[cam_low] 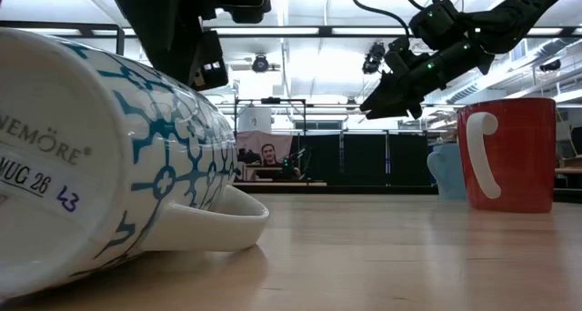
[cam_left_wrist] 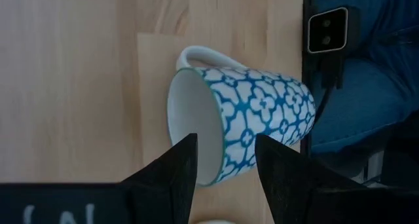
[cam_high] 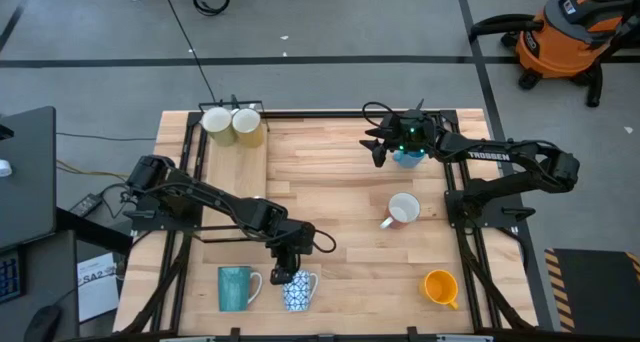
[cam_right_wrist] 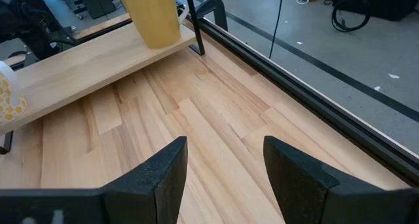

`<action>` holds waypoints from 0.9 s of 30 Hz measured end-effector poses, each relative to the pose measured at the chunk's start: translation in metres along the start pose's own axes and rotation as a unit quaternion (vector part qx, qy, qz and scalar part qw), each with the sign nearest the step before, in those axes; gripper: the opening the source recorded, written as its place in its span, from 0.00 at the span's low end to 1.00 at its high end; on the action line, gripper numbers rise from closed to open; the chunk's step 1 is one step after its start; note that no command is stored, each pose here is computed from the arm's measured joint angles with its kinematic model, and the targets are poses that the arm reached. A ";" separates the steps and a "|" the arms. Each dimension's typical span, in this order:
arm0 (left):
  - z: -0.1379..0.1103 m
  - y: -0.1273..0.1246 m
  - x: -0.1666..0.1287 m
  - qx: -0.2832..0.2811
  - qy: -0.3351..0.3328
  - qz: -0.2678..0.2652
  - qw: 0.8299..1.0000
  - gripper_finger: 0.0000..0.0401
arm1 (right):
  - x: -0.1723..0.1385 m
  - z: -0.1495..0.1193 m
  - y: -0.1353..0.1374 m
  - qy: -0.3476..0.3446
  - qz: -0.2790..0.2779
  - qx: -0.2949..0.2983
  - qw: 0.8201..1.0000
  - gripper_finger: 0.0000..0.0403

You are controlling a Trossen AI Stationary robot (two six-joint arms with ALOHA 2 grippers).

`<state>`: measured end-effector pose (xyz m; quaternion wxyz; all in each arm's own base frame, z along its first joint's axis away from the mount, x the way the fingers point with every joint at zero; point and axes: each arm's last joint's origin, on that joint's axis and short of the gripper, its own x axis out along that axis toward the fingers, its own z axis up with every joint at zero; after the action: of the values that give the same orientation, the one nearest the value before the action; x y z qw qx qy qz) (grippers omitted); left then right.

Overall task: Place coffee mugs
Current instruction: Move the blue patterned mug to the center of the table

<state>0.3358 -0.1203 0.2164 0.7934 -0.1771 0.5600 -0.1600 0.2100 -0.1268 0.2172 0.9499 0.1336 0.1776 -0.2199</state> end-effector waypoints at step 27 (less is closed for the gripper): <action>0.004 0.006 0.031 0.025 0.036 -0.067 0.997 0.40 | 0.000 -0.001 0.000 0.003 0.000 -0.001 1.000 0.51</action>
<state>0.3496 -0.1283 0.1885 0.7642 -0.1888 0.5710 -0.2331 0.2099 -0.1266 0.2167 0.9495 0.1330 0.1810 -0.2189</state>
